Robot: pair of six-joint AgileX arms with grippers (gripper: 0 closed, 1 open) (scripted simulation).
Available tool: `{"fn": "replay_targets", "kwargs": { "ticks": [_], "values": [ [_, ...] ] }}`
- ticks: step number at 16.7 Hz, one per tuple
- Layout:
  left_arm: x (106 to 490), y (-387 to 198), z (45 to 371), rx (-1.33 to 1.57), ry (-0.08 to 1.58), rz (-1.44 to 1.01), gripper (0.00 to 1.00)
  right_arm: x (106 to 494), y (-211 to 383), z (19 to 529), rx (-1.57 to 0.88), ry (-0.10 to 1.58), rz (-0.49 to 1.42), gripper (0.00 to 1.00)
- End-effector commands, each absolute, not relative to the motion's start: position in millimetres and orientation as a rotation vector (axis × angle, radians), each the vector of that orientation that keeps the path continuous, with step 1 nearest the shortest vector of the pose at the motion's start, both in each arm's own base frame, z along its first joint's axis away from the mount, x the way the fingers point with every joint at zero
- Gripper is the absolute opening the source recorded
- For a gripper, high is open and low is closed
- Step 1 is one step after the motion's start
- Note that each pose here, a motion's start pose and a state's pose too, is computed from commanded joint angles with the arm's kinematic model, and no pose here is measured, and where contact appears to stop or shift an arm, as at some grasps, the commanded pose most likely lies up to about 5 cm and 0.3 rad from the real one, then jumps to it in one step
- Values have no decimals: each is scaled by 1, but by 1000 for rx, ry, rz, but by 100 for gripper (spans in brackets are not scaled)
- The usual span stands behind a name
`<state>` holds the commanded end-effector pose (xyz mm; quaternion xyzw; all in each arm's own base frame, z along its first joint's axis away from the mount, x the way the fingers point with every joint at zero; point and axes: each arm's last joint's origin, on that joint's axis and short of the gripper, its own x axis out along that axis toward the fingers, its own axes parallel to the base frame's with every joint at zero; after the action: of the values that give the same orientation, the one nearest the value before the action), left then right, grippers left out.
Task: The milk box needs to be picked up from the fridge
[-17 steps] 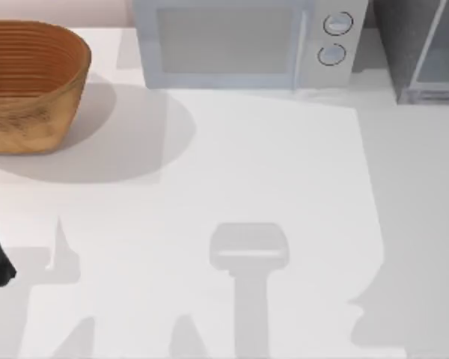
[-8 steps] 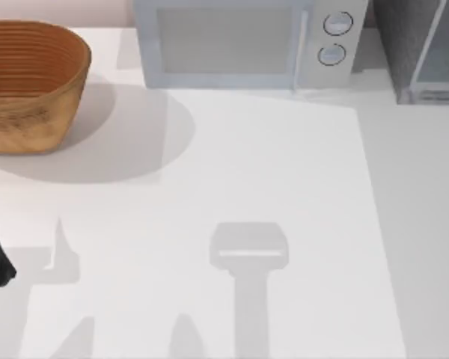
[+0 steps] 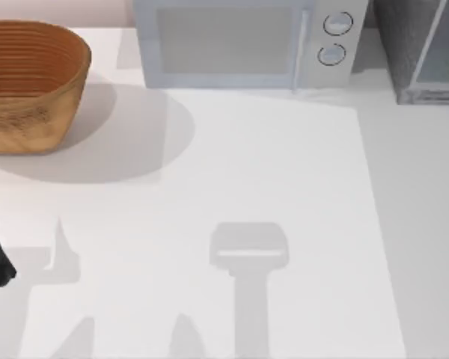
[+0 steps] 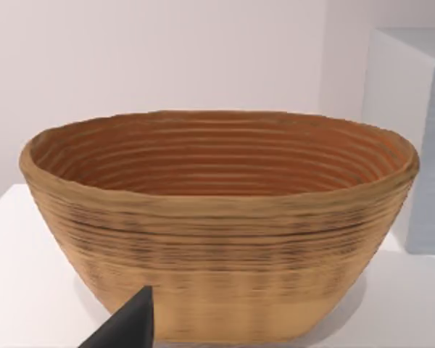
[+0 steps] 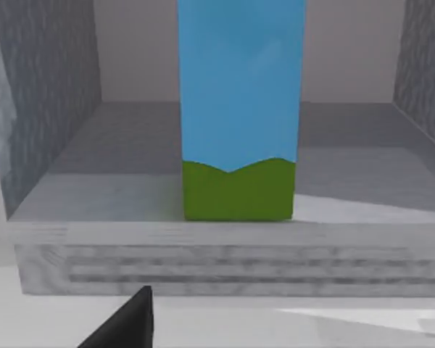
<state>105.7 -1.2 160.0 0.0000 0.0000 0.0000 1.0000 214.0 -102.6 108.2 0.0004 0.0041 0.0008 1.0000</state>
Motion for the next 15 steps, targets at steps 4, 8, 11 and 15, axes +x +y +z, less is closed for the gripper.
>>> {"fn": "replay_targets", "kwargs": {
  "ticks": [4, 8, 11, 15],
  "values": [
    [106, -1, 160, 0, 0, 0, 100, 265, -109, 107, -5, 9, -5, 100],
    [106, -1, 160, 0, 0, 0, 100, 342, -105, 114, -12, -18, -9, 100],
    [106, -1, 160, 0, 0, 0, 100, 382, -91, 116, -5, -10, -10, 100],
    [106, -1, 160, 0, 0, 0, 100, 398, -81, 118, -1, 0, -10, 100]
  ]
}}
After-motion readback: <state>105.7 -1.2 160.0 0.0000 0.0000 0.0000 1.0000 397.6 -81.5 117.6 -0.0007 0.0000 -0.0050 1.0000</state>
